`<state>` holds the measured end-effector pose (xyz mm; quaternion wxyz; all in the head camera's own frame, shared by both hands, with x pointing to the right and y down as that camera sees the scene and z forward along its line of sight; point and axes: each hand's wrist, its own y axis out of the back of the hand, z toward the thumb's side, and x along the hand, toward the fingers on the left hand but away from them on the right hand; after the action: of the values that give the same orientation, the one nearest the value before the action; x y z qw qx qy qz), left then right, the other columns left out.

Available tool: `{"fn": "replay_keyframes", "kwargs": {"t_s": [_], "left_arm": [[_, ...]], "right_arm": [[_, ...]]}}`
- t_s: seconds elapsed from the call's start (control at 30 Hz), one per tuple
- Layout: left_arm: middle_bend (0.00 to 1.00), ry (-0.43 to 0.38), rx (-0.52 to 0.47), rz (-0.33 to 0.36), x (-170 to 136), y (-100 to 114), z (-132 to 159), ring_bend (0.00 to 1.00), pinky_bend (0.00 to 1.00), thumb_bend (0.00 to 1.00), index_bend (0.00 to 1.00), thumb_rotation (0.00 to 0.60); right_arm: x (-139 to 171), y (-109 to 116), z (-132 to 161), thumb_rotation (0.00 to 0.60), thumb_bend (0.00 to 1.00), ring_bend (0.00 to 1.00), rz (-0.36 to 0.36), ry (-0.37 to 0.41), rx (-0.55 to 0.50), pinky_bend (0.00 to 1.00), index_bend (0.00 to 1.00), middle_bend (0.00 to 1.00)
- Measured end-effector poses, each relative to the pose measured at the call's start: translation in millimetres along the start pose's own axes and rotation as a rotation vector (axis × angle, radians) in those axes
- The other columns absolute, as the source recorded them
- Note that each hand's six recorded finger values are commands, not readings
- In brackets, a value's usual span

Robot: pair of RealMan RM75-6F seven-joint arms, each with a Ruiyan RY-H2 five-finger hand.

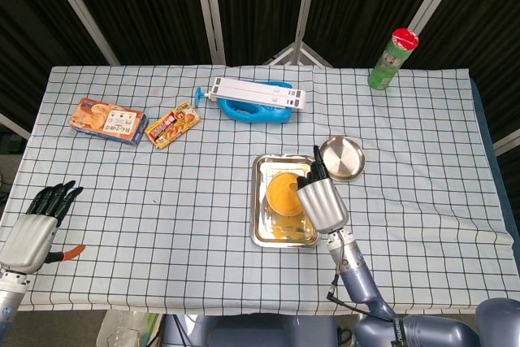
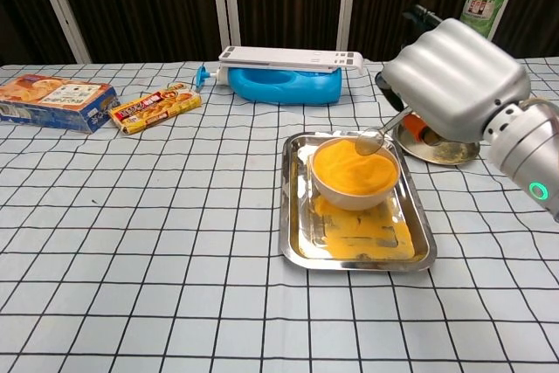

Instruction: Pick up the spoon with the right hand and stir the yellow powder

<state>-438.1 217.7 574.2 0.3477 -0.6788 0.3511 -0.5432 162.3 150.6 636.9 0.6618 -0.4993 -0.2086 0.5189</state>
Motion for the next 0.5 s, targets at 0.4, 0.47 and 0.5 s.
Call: {"fn": "replay_keyframes", "kwargs": {"t_s": [0.4,0.47,0.5], "left_arm": [[0.00,0.004,-0.005,-0.008,0,-1,0,0.00,0.00,0.00,0.00,0.600],[0.00,0.007,-0.007,-0.011,0,-1,-1,0.00,0.00,0.00,0.00,0.600],[0.00,0.008,-0.009,-0.013,0,-1,-1,0.00,0.00,0.00,0.00,0.600]], "right_arm": [[-3,-6,-11,0.600,0.71,0.32,0.032,-0.036,-0.092,0.00,0.68,0.61],[-8,-5,-17,0.600,0.71,0.32,0.030,-0.048,-0.107,0.00,0.68,0.61],[-9,-5,-19,0.600,0.71,0.32,0.034,-0.050,-0.108,0.00,0.68,0.61]]}}
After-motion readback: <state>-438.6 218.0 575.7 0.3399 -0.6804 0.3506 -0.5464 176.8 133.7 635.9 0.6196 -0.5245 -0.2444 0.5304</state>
